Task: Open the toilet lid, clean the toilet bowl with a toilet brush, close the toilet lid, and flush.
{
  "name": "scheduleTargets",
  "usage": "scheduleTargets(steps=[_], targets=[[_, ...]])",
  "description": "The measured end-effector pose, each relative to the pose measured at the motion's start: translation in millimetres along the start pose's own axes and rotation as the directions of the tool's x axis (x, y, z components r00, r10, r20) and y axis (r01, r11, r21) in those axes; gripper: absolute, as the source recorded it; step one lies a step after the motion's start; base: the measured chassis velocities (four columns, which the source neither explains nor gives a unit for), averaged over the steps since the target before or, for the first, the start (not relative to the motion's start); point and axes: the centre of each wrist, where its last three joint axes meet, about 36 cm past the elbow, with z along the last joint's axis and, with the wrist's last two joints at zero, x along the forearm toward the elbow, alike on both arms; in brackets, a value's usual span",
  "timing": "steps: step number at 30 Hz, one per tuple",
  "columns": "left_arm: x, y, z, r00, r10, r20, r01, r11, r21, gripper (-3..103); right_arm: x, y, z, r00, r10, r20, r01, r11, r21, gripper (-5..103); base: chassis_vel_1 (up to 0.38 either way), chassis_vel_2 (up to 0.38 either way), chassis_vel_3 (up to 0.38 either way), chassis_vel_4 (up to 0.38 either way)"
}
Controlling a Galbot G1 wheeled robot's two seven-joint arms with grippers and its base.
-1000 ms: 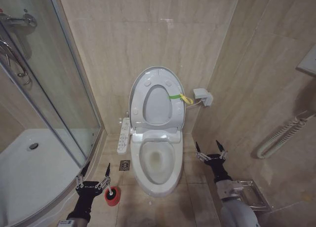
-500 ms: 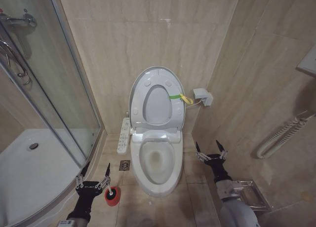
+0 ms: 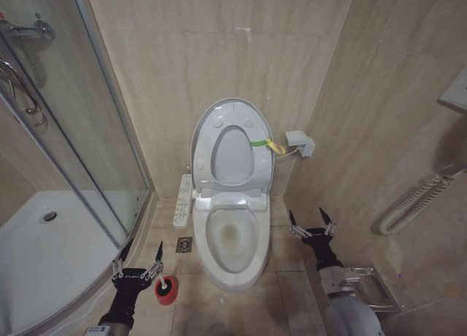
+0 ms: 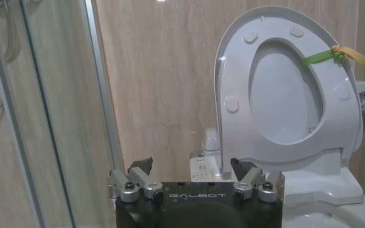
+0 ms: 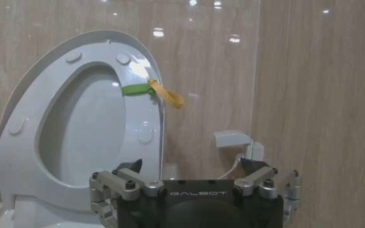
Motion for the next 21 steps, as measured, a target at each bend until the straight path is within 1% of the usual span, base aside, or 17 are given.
scheduleTargets(steps=[21], targets=[[0.0, 0.0, -0.1, 1.0, 0.0, 0.0, 0.0, 1.0, 0.0, 82, 0.0, 0.0, 0.0, 1.0, 0.0, 0.0, 0.0, 1.0, 0.0, 100, 0.0, 0.0, 0.0, 0.0]])
